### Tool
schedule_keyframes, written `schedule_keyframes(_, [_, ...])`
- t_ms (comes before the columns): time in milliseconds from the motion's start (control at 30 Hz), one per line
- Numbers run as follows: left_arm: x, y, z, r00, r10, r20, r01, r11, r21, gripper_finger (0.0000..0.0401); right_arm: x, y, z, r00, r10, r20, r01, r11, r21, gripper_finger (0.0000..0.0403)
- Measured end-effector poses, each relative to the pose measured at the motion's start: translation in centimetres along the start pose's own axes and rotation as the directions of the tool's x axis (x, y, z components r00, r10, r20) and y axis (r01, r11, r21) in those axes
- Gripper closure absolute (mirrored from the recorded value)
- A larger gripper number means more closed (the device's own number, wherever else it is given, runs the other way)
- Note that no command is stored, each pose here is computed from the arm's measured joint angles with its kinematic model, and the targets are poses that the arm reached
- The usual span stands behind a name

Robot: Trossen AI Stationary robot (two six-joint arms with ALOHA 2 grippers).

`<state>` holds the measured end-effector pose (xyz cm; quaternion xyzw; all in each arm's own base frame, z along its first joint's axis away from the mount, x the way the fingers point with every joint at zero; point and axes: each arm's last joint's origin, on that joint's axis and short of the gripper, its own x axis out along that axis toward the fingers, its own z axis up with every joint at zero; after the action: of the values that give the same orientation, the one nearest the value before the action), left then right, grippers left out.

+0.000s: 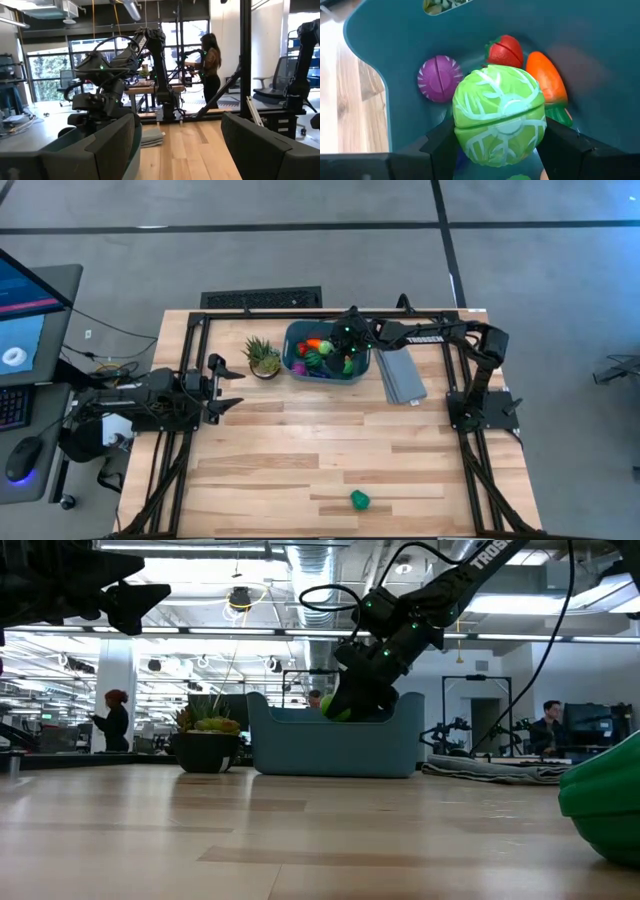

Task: Pick and placing Produce into tupperware
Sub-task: Put the cabbage into the blue bin

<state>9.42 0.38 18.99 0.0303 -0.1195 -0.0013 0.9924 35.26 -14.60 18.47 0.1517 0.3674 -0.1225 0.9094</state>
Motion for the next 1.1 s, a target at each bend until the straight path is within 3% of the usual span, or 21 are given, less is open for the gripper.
schedule_keyframes(867, [0.00,0.01,-0.09,1.000,0.005,-0.009,-0.005,1.000,-0.001,0.0113,-0.01,0.04,0.02,1.000,0.008,0.000,-0.008,0.999,-0.038,0.0147])
schedule_keyframes(1100, [0.00,0.01,-0.09,1.000,0.005,-0.009,-0.005,1.000,-0.001,0.0113,-0.03,0.06,0.04,1.000,0.011,0.000,-0.011,0.999,-0.044,0.0102])
